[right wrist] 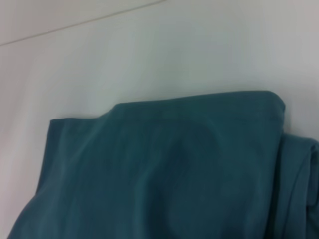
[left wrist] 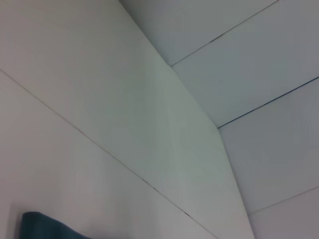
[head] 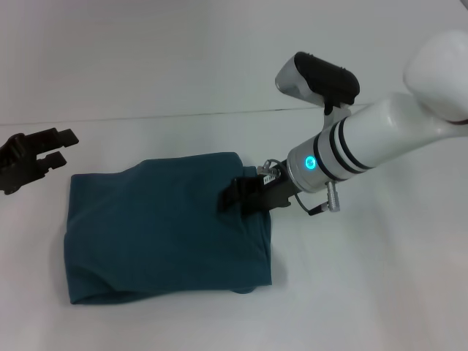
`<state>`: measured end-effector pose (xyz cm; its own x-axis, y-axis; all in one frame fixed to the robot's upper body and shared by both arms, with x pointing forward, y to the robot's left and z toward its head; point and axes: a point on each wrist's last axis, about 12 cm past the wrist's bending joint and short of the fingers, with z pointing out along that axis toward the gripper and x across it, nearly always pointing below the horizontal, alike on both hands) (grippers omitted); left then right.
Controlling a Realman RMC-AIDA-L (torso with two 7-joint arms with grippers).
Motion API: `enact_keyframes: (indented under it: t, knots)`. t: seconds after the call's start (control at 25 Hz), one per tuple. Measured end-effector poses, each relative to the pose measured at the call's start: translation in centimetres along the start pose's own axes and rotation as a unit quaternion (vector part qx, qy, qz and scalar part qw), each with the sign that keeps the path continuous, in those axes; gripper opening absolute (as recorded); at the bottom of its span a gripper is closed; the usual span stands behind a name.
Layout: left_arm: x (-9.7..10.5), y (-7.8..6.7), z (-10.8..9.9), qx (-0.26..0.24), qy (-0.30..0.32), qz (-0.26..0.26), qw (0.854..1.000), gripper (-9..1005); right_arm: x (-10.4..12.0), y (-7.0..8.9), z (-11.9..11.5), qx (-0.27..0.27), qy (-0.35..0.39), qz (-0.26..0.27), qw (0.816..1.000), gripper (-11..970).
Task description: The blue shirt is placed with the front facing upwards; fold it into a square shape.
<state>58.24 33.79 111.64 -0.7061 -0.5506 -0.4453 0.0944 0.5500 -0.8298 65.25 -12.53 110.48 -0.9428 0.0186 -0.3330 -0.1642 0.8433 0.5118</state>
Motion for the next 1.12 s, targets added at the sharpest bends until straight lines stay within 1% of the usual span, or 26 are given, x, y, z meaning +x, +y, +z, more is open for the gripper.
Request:
enact_keyframes:
  t: [0.24, 0.72, 0.84, 1.12]
  knots:
    - [0.0, 0.03, 0.0, -0.001, -0.001, 0.0, 1.0, 578, -0.04, -0.19, 0.15, 0.005, -0.007, 0.004, 1.0, 432]
    - [-0.03, 0.02, -0.01, -0.001, -0.001, 0.0, 1.0, 578, -0.25, -0.26, 0.0, 0.008, -0.01, -0.004, 1.0, 354]
    - [-0.09, 0.0, -0.01, -0.001, -0.002, 0.0, 1.0, 578, -0.27, -0.28, -0.02, 0.009, -0.01, -0.004, 1.0, 125]
    - [-0.11, 0.01, -0.04, -0.001, -0.002, 0.0, 1.0, 579, -0.76, -0.46, -0.69, 0.001, -0.018, 0.002, 1.0, 106]
